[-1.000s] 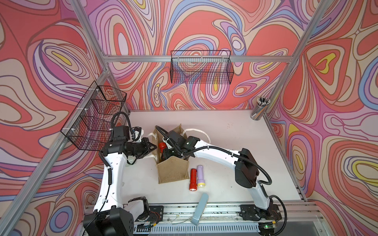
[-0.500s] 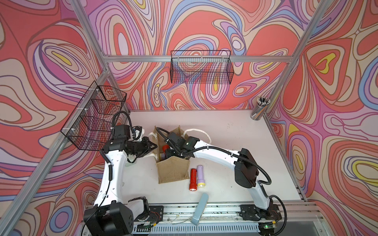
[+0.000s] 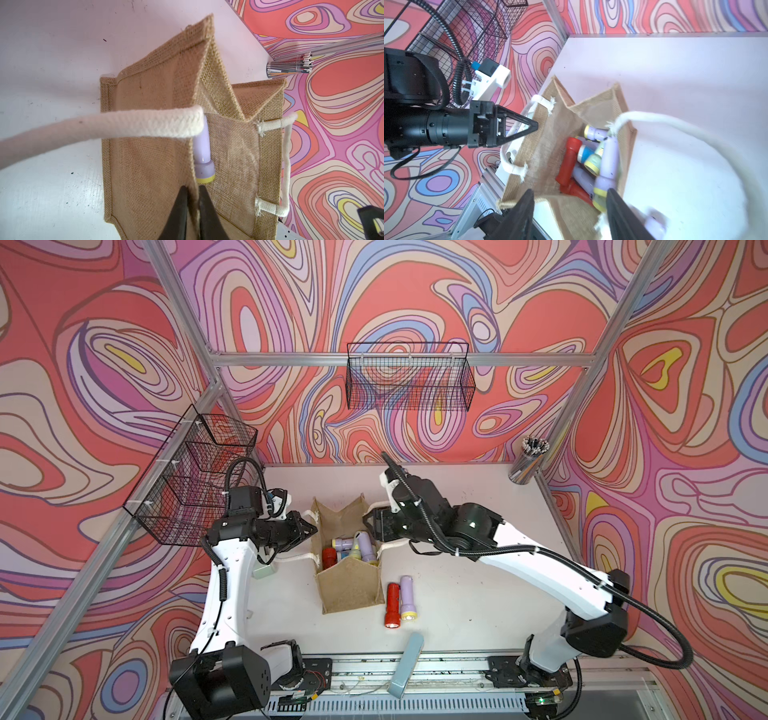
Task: Put the flashlights into the tote bags
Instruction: Place the flashlight in the canvas bag, then pick up the flashlight from the center of the board.
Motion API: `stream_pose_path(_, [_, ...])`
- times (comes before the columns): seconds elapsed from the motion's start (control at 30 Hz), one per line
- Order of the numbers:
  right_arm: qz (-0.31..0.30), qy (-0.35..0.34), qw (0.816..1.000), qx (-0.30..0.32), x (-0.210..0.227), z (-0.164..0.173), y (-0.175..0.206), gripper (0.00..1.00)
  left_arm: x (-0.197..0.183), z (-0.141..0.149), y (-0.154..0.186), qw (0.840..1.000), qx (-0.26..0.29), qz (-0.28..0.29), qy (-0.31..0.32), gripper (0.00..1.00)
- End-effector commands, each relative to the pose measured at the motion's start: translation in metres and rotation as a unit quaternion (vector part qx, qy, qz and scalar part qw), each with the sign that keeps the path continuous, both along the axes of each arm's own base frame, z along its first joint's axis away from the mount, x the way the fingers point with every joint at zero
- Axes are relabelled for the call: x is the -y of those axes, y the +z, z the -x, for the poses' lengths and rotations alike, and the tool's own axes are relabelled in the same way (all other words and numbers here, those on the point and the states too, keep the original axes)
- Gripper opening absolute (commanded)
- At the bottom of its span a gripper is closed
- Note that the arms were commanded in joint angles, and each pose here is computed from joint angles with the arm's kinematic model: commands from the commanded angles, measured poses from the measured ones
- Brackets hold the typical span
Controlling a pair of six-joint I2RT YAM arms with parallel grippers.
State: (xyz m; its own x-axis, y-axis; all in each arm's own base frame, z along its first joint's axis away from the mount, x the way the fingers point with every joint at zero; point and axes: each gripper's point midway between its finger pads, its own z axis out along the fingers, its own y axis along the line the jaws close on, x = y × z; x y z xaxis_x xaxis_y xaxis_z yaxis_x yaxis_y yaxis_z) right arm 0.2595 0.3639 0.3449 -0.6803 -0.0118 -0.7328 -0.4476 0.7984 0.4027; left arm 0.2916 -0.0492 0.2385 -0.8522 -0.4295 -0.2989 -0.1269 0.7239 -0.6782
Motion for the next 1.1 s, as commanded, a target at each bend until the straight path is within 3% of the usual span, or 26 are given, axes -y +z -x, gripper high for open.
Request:
stream_pose_path(0.0, [0.046,-0.079,0.996,-0.009,0.053,0.001,-0.023,0.57,-0.002,0.001,0.004,1.000,0.005,-0.011,-0.005,0.15])
stream_pose_path(0.1, [0.062,-0.124,0.990,-0.027,0.091,0.012,-0.039,0.55,-0.002,0.003,0.002,1.000,0.000,-0.012,-0.005,0.15])
stream_pose_path(0.3, [0.097,-0.214,0.964,-0.121,0.152,0.045,-0.116,0.55,0.000,0.006,-0.001,1.000,-0.003,-0.009,-0.006,0.15])
stream_pose_path(0.57, [0.039,-0.166,0.963,-0.210,0.107,0.057,-0.209,0.59,0.001,0.005,0.000,1.000,-0.003,-0.003,-0.006,0.15])
stream_pose_path(0.83, [0.105,-0.095,0.952,-0.273,0.059,0.056,-0.265,0.60,0.003,0.013,0.007,1.000,0.001,-0.005,-0.011,0.16])
stream_pose_path(1.07, [0.146,-0.097,0.935,-0.308,0.058,0.055,-0.295,0.54,0.003,0.020,0.009,1.000,0.002,-0.014,-0.014,0.16])
